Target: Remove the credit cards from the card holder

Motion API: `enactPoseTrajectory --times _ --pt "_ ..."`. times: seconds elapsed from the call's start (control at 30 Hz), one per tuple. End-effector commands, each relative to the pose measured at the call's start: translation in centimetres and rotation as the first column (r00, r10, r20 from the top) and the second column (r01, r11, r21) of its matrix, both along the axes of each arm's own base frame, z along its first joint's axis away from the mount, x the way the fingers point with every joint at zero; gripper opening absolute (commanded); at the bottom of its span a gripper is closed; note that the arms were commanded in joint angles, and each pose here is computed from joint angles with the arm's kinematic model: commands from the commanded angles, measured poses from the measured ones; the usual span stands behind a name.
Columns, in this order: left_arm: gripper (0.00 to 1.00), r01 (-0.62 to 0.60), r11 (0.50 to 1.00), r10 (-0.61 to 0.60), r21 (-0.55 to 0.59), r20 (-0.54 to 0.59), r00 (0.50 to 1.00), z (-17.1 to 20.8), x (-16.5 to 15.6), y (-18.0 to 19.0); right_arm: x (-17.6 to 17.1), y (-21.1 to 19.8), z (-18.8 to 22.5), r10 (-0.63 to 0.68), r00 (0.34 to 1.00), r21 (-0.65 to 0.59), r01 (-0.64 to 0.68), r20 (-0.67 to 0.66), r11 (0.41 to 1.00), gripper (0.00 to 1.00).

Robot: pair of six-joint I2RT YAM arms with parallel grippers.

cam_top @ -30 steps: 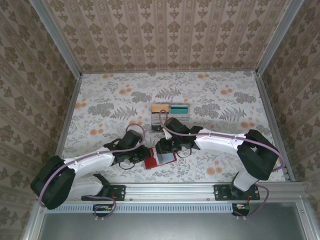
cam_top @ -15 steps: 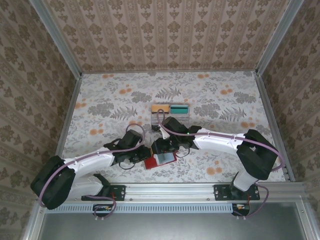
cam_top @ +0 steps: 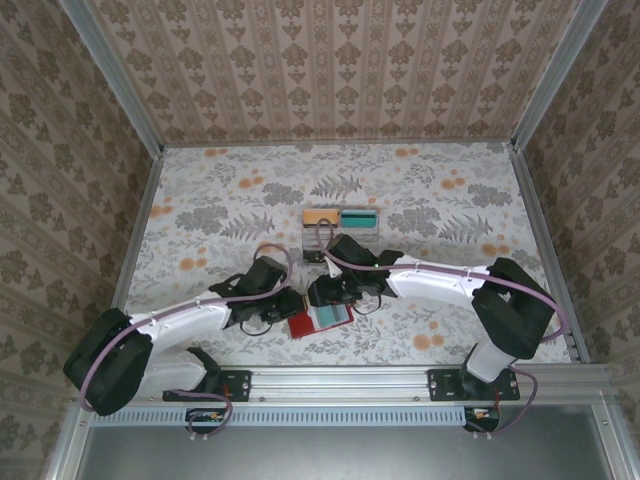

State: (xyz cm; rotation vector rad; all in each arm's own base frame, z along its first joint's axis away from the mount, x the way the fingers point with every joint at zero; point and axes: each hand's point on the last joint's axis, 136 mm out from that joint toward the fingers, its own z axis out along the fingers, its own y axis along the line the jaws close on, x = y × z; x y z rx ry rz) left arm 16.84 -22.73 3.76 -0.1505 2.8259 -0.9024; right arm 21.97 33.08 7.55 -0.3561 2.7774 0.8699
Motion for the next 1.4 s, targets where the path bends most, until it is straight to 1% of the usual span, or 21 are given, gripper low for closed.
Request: enactPoseTrajectory --times 0.0,0.2,0.53,0.77,1.0,1.17,1.37 --pt "0.23 0.032 0.999 -0.032 -0.005 0.011 0.999 0.7 0.2 -0.7 -0.1 -2.7 -1.4 -0.035 0.999 -0.092 0.036 0.006 0.995 0.50" --pt "0.21 0.004 0.999 -0.004 0.051 0.001 1.000 0.3 -0.3 0.7 -0.3 -3.8 -3.3 -0.057 0.998 -0.140 0.054 -0.018 0.989 0.49" --pt "0.20 -0.033 0.992 0.039 0.125 -0.047 0.998 -0.7 -2.3 3.5 -0.6 -3.8 -4.7 -0.053 0.997 -0.157 0.044 -0.051 0.987 0.49" --pt "0.20 -0.036 0.989 0.045 0.141 -0.066 0.997 -1.7 -2.8 4.0 -0.6 -4.7 -5.3 -0.059 0.997 -0.206 0.048 -0.047 0.977 0.49" --pt "0.20 -0.025 0.990 0.037 0.140 -0.081 0.996 -2.4 -2.7 3.6 -0.6 -5.0 -5.4 -0.056 0.998 -0.228 0.045 -0.043 0.973 0.49" --pt "0.20 -0.016 0.992 0.025 0.129 -0.075 0.997 -2.3 -2.4 3.0 -1.1 -3.6 -5.2 -0.027 0.997 -0.171 0.015 -0.067 0.985 0.48" --pt "0.20 -0.004 0.992 0.014 0.127 -0.075 0.997 -2.3 -2.3 2.5 -1.2 -1.9 -3.7 -0.004 0.997 -0.079 -0.002 -0.074 0.997 0.47"
